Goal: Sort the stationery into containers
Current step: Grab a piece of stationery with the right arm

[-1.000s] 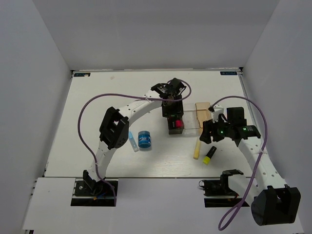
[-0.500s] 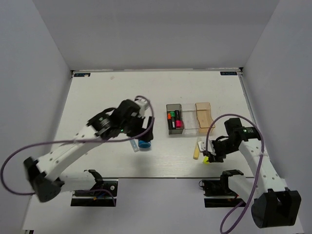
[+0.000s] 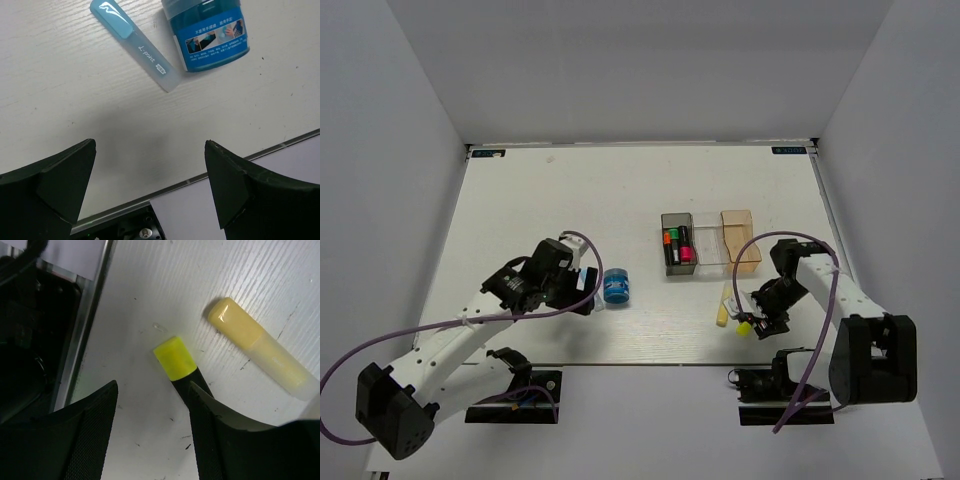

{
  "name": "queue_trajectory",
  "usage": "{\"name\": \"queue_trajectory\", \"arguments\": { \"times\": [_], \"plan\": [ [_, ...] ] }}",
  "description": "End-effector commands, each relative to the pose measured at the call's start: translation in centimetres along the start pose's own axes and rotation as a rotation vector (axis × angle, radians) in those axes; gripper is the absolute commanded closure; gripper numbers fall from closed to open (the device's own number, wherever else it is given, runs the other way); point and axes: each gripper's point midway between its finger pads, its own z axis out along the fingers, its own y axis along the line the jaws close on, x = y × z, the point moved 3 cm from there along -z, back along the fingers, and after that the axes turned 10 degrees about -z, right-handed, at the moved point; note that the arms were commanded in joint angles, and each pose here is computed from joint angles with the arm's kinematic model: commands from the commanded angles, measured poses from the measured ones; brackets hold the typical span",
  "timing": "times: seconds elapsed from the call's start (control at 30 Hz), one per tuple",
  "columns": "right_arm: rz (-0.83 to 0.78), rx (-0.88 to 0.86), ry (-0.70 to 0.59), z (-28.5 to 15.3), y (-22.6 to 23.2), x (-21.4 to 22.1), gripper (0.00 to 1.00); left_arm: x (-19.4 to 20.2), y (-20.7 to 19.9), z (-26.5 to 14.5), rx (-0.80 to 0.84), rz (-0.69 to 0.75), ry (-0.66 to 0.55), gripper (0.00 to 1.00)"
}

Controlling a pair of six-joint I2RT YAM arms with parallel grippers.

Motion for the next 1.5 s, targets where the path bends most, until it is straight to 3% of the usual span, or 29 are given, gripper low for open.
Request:
{"name": "queue_trajectory", "arguments": {
  "times": [0.0,0.4,0.6,0.73,1.0,1.2,1.33,1.47],
  "plan": [
    [-0.504,0.004,0.075,-0.7,-3.3,1.4,0.38,-0.9,-0.2,0.3,0.061,-0.016,-0.043,0.00],
    [-0.539,0.011,0.127,1.4,-4.8,4.6,0.37,-0.7,0.2,0.8,0.103,-0.078,-0.016,0.00],
    [-0.576,-0.037,0.124,2.7,-3.5,5.0,0.37,-0.4,0.3,0.9,0.104,-0.075,-0.008,0.00],
    [-0.582,-0.027,0.130,3.8,-2.8,5.2,0.44,-0.1,0.3,1.0,0.101,-0.069,0.002,0.00],
    [-0.598,0.083,0.191,7.8,-1.1,6.2,0.75,0.0,0.7,1.2,0.082,-0.071,0.003,0.00],
    [-0.554,0.157,0.201,7.1,-1.8,5.7,0.99,0.1,0.8,1.4,0.074,-0.070,0.005,0.00],
    [-0.407,0.175,0.076,5.6,-1.5,3.2,1.00,0.3,0.8,1.5,0.077,-0.077,0.013,0.00],
    [-0.401,0.173,0.022,4.6,-1.4,1.6,1.00,0.3,0.7,1.6,0.079,-0.074,0.016,0.00]
  ]
}}
